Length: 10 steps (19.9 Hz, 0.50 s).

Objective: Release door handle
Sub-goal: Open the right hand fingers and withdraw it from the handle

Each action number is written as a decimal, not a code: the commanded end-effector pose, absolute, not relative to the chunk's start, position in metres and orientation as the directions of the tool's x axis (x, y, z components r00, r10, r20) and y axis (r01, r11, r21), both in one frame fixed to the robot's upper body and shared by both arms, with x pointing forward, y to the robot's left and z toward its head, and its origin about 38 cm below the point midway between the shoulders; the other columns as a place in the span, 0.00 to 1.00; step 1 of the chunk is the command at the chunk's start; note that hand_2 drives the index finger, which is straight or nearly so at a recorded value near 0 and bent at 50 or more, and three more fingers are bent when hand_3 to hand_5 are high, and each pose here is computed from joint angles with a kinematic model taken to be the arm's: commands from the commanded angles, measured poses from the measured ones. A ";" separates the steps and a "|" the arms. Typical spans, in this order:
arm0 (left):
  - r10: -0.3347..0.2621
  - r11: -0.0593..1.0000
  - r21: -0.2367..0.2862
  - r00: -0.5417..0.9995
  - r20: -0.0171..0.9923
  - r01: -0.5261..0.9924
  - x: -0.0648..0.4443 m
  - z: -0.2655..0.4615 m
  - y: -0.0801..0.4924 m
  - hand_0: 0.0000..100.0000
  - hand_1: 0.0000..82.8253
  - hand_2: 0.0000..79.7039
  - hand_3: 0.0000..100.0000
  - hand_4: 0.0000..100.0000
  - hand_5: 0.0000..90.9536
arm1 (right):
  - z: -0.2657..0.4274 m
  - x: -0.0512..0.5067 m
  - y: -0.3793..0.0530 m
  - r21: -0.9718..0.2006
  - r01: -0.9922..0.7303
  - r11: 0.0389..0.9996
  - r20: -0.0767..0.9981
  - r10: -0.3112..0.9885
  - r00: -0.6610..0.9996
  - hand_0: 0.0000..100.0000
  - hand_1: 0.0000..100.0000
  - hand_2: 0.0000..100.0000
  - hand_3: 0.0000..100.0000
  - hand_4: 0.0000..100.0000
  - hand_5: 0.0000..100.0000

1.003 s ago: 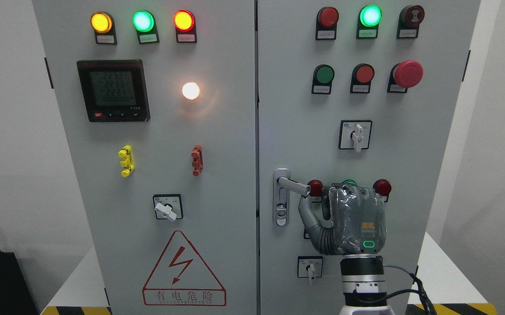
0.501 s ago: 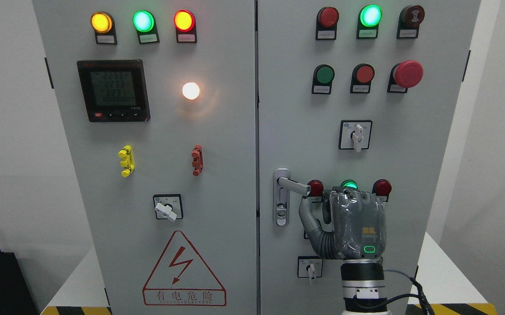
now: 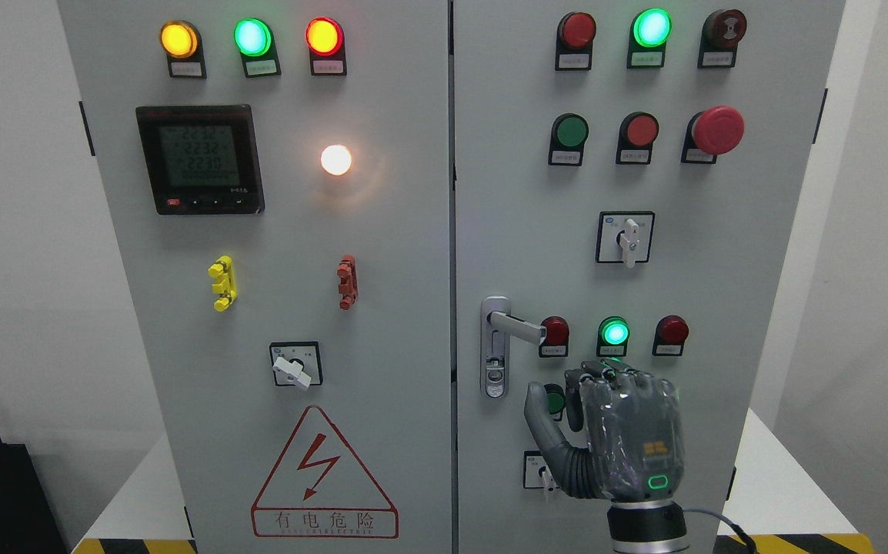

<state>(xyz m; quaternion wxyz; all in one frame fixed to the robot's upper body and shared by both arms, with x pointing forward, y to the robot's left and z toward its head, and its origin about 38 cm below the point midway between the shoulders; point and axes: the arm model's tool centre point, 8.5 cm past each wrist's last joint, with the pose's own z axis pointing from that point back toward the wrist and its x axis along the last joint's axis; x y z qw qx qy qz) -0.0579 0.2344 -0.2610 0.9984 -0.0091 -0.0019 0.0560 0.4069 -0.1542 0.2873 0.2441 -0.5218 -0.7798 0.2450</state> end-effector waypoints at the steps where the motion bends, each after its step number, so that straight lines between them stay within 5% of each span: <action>1: 0.099 0.995 -0.019 0.995 -0.017 -0.099 -0.065 -0.260 0.234 0.12 0.47 0.00 0.00 0.00 0.00 | 0.288 0.390 -0.211 -0.634 0.735 0.240 0.037 0.959 -0.281 0.62 0.29 0.56 0.73 0.56 0.47; 3: 0.099 0.995 -0.019 0.995 -0.017 -0.099 -0.065 -0.260 0.234 0.12 0.47 0.00 0.00 0.00 0.00 | 0.286 0.389 -0.216 -0.635 0.720 0.281 0.078 0.950 -0.303 0.64 0.24 0.25 0.37 0.24 0.17; 5: 0.099 0.995 -0.019 0.995 -0.017 -0.099 -0.065 -0.260 0.234 0.12 0.47 0.00 0.00 0.00 0.00 | 0.289 0.387 -0.216 -0.625 0.721 0.299 0.090 0.945 -0.314 0.62 0.20 0.08 0.11 0.01 0.00; 6: 0.099 0.995 -0.017 0.995 -0.017 -0.099 -0.065 -0.260 0.235 0.12 0.47 0.00 0.00 0.00 0.00 | 0.291 0.385 -0.215 -0.617 0.726 0.303 0.089 0.944 -0.319 0.61 0.20 0.00 0.02 0.00 0.00; 10: 0.099 0.995 -0.019 0.995 -0.016 -0.099 -0.064 -0.260 0.234 0.12 0.47 0.00 0.00 0.00 0.00 | 0.291 0.377 -0.212 -0.611 0.725 0.317 0.085 0.937 -0.338 0.59 0.18 0.00 0.00 0.00 0.00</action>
